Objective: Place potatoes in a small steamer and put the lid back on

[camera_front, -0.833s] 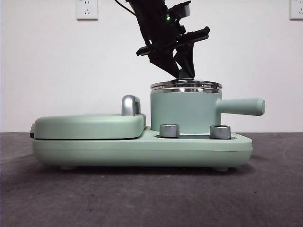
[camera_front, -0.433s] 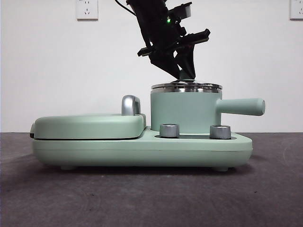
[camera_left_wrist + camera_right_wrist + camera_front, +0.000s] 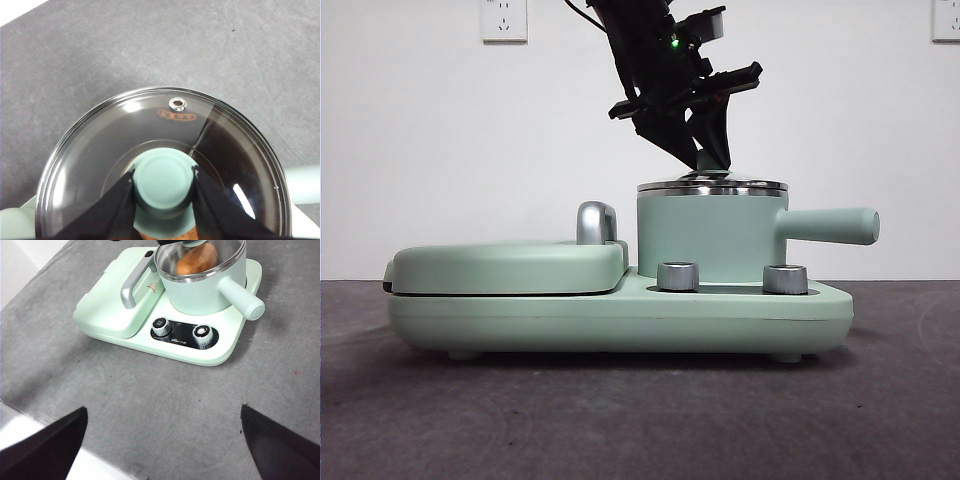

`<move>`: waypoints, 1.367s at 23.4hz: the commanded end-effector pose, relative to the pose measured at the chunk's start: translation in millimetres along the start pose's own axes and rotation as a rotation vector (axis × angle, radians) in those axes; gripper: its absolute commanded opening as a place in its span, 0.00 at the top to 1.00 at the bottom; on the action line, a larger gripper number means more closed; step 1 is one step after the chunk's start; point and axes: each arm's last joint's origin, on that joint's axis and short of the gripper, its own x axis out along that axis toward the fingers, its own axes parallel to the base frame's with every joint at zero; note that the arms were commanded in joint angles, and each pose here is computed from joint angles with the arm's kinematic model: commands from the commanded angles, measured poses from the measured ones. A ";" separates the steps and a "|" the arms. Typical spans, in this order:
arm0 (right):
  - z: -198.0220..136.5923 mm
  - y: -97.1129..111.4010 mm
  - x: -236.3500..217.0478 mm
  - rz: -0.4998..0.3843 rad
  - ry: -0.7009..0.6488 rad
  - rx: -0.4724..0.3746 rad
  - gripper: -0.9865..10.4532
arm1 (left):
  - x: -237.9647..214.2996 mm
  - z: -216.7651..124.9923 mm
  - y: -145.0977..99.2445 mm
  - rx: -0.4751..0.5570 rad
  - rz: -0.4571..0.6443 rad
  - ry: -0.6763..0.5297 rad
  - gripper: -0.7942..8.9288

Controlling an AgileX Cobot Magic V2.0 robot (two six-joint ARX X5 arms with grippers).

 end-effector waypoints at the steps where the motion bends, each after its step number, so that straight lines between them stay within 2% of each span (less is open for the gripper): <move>1: 1.9 0.9 -2.1 0.010 -0.016 0.002 0.49 | 13.8 -6.4 -1.9 -0.010 -0.004 0.048 0.88; 2: 1.9 0.9 -2.1 0.010 -0.016 0.003 0.49 | 13.8 -6.3 -1.7 -0.010 -0.004 0.048 0.86; 3: 1.9 0.9 -2.1 0.010 -0.016 0.003 0.49 | 13.9 -5.8 -1.7 -0.010 -0.003 0.043 0.78; 6: 2.0 0.7 -2.1 0.002 -0.020 0.003 0.49 | 13.9 -2.8 -1.8 -0.009 -0.002 0.013 0.48; 8: 2.1 0.4 -2.1 -0.007 -0.024 0.003 0.49 | 10.8 -0.1 -1.9 -0.010 -0.002 0.012 0.40; 12: 2.1 0.4 -2.1 -0.007 -0.023 0.001 0.49 | -23.3 14.7 -1.6 -0.007 -0.006 0.079 0.40; 15: 2.1 0.4 -2.1 -0.007 -0.023 0.001 0.49 | -68.1 22.2 -2.4 0.000 -0.025 0.094 0.41; 20: 2.1 0.5 -2.1 -0.007 -0.023 -0.024 0.49 | -136.8 10.5 -2.2 -0.029 -0.096 0.189 0.41; 25: 2.5 0.6 -2.0 -0.006 -0.026 -0.072 0.49 | -193.0 -37.9 -6.9 -0.032 -0.099 0.245 0.41; 32: 9.7 4.0 -2.4 0.023 -0.101 -0.124 0.49 | -254.4 -100.7 -13.4 -0.019 -0.091 0.121 0.41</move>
